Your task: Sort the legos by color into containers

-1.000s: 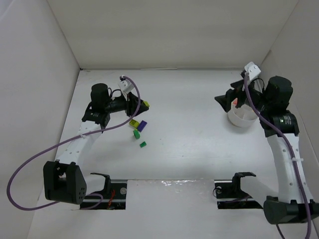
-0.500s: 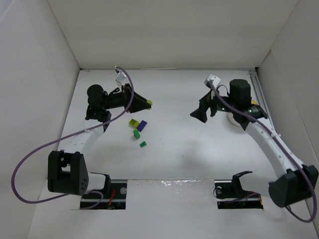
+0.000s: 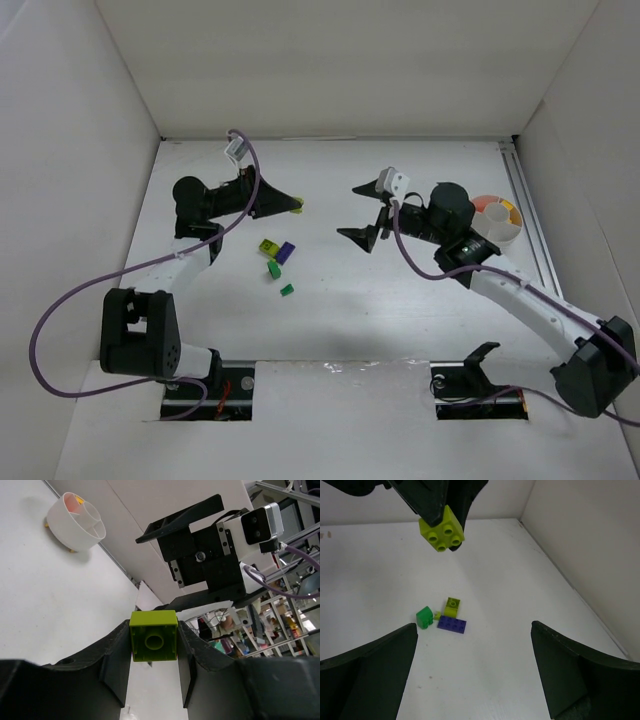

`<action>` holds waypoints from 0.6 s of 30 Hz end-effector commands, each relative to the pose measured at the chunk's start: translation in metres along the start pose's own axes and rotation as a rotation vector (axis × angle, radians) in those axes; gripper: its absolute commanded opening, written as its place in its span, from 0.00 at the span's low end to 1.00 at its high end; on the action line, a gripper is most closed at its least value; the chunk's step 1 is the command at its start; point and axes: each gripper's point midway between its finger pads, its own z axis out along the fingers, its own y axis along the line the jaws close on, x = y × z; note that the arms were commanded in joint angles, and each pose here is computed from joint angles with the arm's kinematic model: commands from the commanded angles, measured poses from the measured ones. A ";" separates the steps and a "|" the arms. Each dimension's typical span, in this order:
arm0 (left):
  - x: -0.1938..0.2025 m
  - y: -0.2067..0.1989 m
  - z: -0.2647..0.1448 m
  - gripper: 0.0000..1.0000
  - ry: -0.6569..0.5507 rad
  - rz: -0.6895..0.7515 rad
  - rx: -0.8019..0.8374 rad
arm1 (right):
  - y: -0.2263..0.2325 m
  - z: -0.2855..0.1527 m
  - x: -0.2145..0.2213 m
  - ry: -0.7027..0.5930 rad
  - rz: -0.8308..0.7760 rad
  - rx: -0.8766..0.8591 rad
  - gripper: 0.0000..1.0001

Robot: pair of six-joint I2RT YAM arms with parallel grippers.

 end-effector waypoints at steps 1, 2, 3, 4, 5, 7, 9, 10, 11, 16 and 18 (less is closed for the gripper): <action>0.001 -0.021 -0.002 0.00 0.009 0.032 0.057 | -0.002 0.013 -0.049 -0.180 -0.102 0.011 0.99; 0.002 -0.021 -0.003 0.00 0.018 0.032 0.059 | -0.003 0.018 -0.045 -0.171 -0.085 0.008 0.99; 0.006 -0.019 -0.004 0.00 0.029 0.022 0.057 | 0.001 0.022 -0.049 -0.184 -0.089 -0.003 0.99; 0.006 -0.019 -0.004 0.00 0.029 0.022 0.057 | 0.003 0.023 -0.052 -0.190 -0.074 -0.026 0.99; 0.008 -0.019 -0.004 0.00 0.038 0.023 0.058 | 0.010 0.025 -0.055 -0.202 -0.067 -0.046 0.99; 0.010 -0.022 -0.005 0.00 0.049 0.042 0.063 | 0.014 0.032 -0.050 -0.192 -0.057 -0.064 0.99; 0.015 -0.024 -0.004 0.00 0.070 0.041 0.072 | 0.018 0.036 -0.047 -0.185 -0.051 -0.076 0.99; 0.017 -0.023 -0.004 0.00 0.083 0.042 0.071 | 0.018 0.038 -0.050 -0.196 -0.057 -0.085 0.99; 0.019 -0.022 -0.005 0.00 0.095 0.039 0.069 | 0.023 0.039 -0.054 -0.207 -0.061 -0.095 0.99; 0.028 -0.020 -0.006 0.00 0.125 0.046 0.067 | 0.031 0.051 -0.056 -0.209 -0.054 -0.120 0.97; 0.032 -0.015 -0.004 0.00 0.146 0.041 0.058 | 0.039 0.055 -0.058 -0.214 -0.053 -0.148 0.95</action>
